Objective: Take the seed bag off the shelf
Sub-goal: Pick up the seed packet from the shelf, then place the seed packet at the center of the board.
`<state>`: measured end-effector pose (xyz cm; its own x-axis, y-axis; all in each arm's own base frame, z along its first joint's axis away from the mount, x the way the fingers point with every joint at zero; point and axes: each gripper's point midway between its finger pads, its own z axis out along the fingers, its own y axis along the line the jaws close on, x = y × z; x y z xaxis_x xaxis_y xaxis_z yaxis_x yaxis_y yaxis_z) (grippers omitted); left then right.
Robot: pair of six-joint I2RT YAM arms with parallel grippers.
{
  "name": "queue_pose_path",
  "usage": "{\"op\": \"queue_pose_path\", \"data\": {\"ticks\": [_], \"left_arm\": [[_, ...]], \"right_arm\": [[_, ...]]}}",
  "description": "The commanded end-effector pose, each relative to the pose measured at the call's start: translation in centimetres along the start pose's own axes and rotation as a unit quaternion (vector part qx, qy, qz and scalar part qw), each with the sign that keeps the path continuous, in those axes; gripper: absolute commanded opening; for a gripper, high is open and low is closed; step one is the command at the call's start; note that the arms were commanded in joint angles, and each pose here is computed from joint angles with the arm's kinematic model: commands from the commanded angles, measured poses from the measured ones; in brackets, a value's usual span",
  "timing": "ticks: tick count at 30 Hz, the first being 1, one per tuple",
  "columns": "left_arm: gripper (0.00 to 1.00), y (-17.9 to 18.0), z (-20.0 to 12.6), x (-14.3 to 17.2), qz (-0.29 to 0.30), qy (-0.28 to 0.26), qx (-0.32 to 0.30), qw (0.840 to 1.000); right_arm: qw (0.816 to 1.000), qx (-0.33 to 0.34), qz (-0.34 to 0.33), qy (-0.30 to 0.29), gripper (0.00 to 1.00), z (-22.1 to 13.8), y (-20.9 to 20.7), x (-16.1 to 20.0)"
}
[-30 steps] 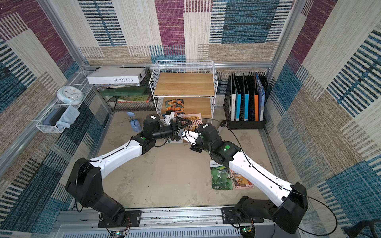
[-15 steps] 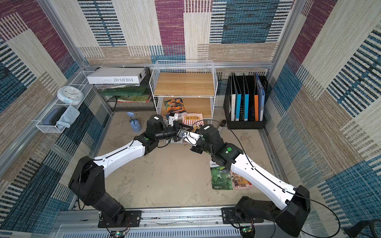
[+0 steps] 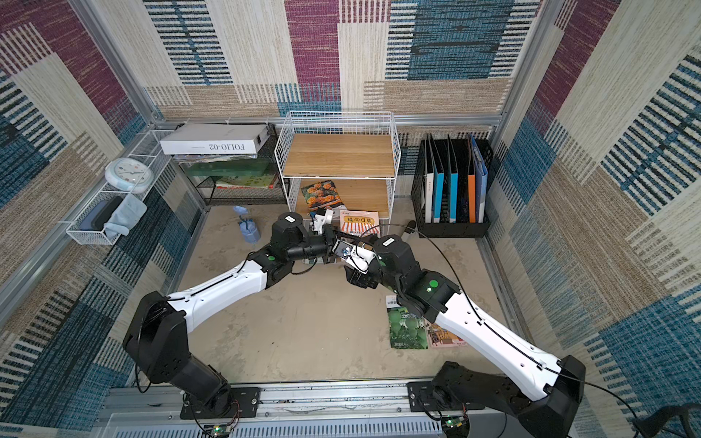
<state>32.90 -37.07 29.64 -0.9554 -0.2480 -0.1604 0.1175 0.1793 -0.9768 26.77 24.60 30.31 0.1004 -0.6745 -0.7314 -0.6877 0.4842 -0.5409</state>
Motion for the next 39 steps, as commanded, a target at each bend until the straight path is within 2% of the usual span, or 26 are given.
{"op": "queue_pose_path", "data": {"ticks": [1,6,14,21,27,33,39], "left_arm": [[0.0,-0.1,-0.3,0.8,0.018,0.005,-0.004,1.0],[0.0,0.9,-1.1,2.0,0.027,0.003,-0.017,1.0],[0.0,4.8,-2.3,6.4,0.043,0.009,-0.061,0.997],[0.0,8.7,-2.1,10.4,0.057,0.002,-0.103,0.993],[0.0,14.0,-0.6,13.6,0.023,-0.01,-0.109,0.994],[0.0,17.5,1.2,15.0,0.004,-0.031,-0.103,0.994],[0.0,19.4,2.1,15.2,0.008,-0.036,-0.122,0.992]], "right_arm": [[1.0,0.008,0.026,0.009,0.99,-1.2,-0.1,0.5],[0.998,0.01,0.06,0.013,0.99,-3.6,-0.2,0.7],[0.991,-0.038,0.128,0.03,1.0,-5.9,1.1,0.1],[0.978,-0.014,0.208,0.02,1.0,-5.6,-0.1,-1.0],[0.961,0.003,0.275,0.023,0.99,-4.6,-0.4,-1.0],[0.952,-0.008,0.303,0.032,0.98,-3.8,0.6,-0.8],[0.946,-0.012,0.324,0.019,0.98,-4.2,1.2,-0.3]]}}
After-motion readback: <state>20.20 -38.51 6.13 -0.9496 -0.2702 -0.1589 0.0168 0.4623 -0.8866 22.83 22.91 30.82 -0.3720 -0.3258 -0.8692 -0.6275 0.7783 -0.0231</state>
